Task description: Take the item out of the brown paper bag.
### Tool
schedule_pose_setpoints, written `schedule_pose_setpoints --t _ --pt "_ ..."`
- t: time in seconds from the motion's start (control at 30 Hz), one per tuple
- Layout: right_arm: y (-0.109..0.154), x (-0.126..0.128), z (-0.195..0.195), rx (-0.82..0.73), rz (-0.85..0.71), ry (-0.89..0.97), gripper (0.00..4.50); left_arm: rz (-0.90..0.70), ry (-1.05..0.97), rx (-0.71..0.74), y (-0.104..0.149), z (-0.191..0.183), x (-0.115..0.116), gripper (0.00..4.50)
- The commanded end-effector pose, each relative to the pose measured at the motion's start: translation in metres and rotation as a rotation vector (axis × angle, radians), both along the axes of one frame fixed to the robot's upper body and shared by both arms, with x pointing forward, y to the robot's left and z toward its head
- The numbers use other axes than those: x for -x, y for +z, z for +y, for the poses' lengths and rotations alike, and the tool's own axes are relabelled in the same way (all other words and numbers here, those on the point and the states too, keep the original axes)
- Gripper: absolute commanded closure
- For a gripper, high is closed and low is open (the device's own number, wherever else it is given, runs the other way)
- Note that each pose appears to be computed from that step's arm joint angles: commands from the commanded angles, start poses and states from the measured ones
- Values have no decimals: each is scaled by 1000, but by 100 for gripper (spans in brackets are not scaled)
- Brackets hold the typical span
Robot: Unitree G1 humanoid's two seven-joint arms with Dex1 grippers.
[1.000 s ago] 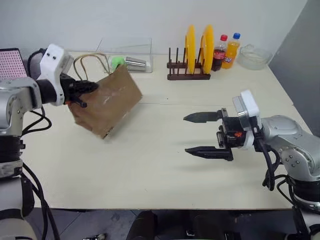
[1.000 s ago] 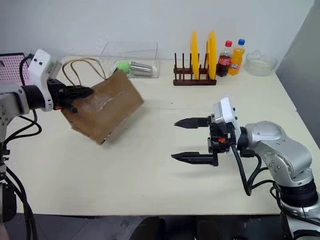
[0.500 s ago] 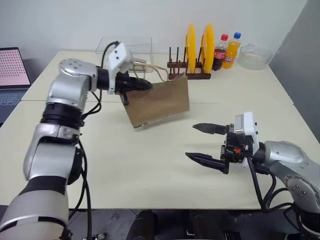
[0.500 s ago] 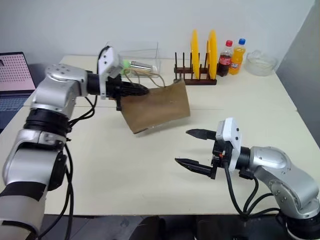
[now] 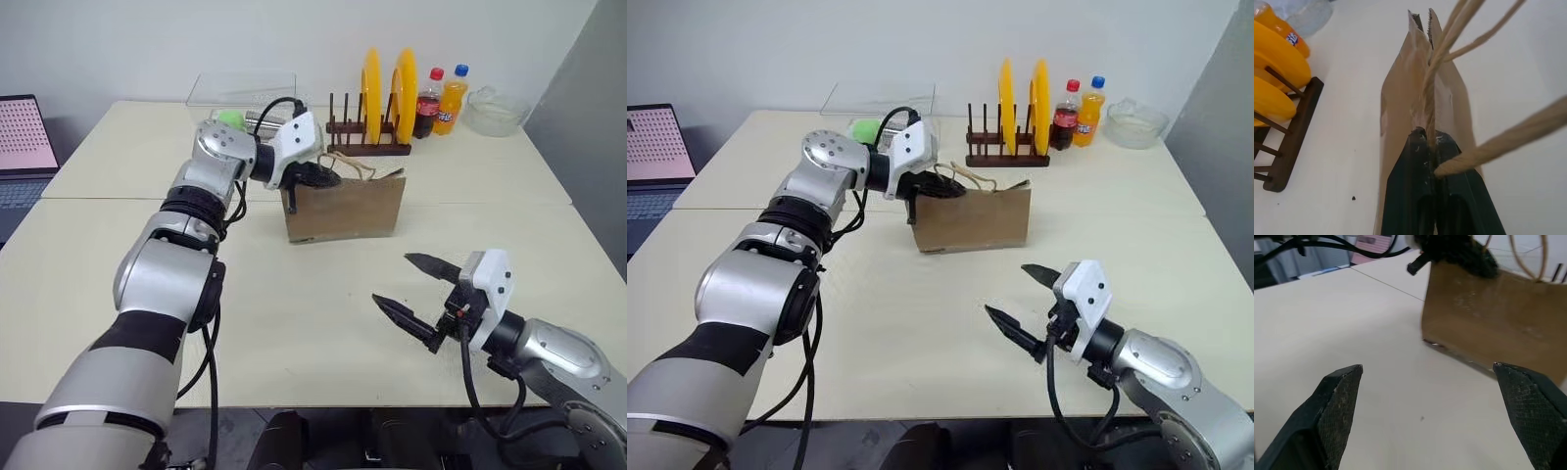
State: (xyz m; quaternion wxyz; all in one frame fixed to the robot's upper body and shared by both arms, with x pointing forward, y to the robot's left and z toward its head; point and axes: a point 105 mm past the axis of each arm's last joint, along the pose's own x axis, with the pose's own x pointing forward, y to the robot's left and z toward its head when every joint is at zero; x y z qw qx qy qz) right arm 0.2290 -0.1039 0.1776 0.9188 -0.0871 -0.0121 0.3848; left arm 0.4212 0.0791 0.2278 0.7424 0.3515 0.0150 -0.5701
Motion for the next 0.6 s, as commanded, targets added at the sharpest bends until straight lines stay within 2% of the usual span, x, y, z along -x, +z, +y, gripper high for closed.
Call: schedule_pose_setpoints --t 0.03,0.6 --pt "9 3 0 23 -75 -44 0 -130 0 -2 22 -6 -3 447" --pt "9 3 5 24 -92 -80 0 -217 -22 -36 23 -20 -4 447"
